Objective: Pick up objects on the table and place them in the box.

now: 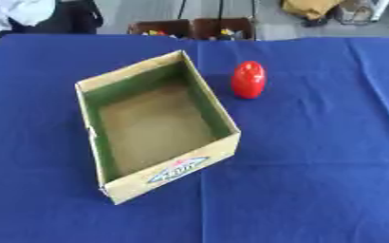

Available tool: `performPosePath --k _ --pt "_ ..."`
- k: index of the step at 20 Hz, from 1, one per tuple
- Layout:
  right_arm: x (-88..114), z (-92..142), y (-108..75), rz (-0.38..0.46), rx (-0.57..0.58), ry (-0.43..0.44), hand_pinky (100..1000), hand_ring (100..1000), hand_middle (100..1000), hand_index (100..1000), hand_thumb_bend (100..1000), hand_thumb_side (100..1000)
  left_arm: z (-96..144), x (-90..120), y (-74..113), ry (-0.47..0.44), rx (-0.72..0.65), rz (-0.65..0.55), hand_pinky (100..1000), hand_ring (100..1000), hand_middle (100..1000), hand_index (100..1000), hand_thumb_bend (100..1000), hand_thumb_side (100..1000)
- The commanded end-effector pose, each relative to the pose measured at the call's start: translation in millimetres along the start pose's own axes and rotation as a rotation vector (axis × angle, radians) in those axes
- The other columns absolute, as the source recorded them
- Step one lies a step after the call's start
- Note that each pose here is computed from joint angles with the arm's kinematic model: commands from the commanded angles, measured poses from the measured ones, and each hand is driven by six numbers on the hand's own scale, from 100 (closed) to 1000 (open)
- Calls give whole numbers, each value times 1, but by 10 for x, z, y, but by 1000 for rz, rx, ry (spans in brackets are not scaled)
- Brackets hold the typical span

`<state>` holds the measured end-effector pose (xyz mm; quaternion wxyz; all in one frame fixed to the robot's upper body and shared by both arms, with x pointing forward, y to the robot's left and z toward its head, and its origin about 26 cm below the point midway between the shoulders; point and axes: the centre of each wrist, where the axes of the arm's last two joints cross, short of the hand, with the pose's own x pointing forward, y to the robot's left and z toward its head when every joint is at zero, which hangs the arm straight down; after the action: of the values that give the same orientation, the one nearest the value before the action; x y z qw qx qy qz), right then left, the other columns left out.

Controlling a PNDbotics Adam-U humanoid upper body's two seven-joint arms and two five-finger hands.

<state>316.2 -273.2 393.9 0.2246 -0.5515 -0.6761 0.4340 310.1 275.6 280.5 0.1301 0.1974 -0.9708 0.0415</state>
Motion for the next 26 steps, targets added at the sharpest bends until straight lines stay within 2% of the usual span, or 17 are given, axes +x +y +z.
performPosePath --k 1,4,5,8,10,15,19,22,26 --pt "-137 -154 66 53 107 52 797 858 863 888 393 969 -84 57 28 -39 -24 -7 698 873 875 968 100 1000" --pt "-237 -313 218 74 195 91 801 866 869 895 386 917 -84 58 25 -38 -29 -7 698 873 875 967 100 1000" --pt "-270 -359 270 86 222 105 801 867 870 895 389 943 -84 58 24 -38 -30 -7 698 873 875 967 100 1000" --pt "-350 -461 416 112 290 132 807 877 879 907 403 928 -83 58 23 -37 -32 -7 697 873 875 967 100 1000" --pt "-427 -542 572 109 366 164 809 880 880 914 416 916 -83 59 19 -36 -34 -5 697 873 875 967 100 1000" --pt "-535 -659 841 107 467 199 808 882 872 928 454 868 -83 60 14 -33 -37 -3 696 873 875 966 100 1000" --pt "-569 -719 1013 72 525 207 783 848 865 939 527 813 -85 62 9 -32 -38 -1 696 873 875 966 100 1000" --pt "-560 -754 1114 13 566 191 769 831 862 947 579 832 -82 62 4 -30 -38 1 696 873 875 965 100 1000" --pt "-500 -799 1179 -95 614 151 784 843 867 968 663 727 -81 64 -5 -28 -38 6 695 873 875 963 100 1000"
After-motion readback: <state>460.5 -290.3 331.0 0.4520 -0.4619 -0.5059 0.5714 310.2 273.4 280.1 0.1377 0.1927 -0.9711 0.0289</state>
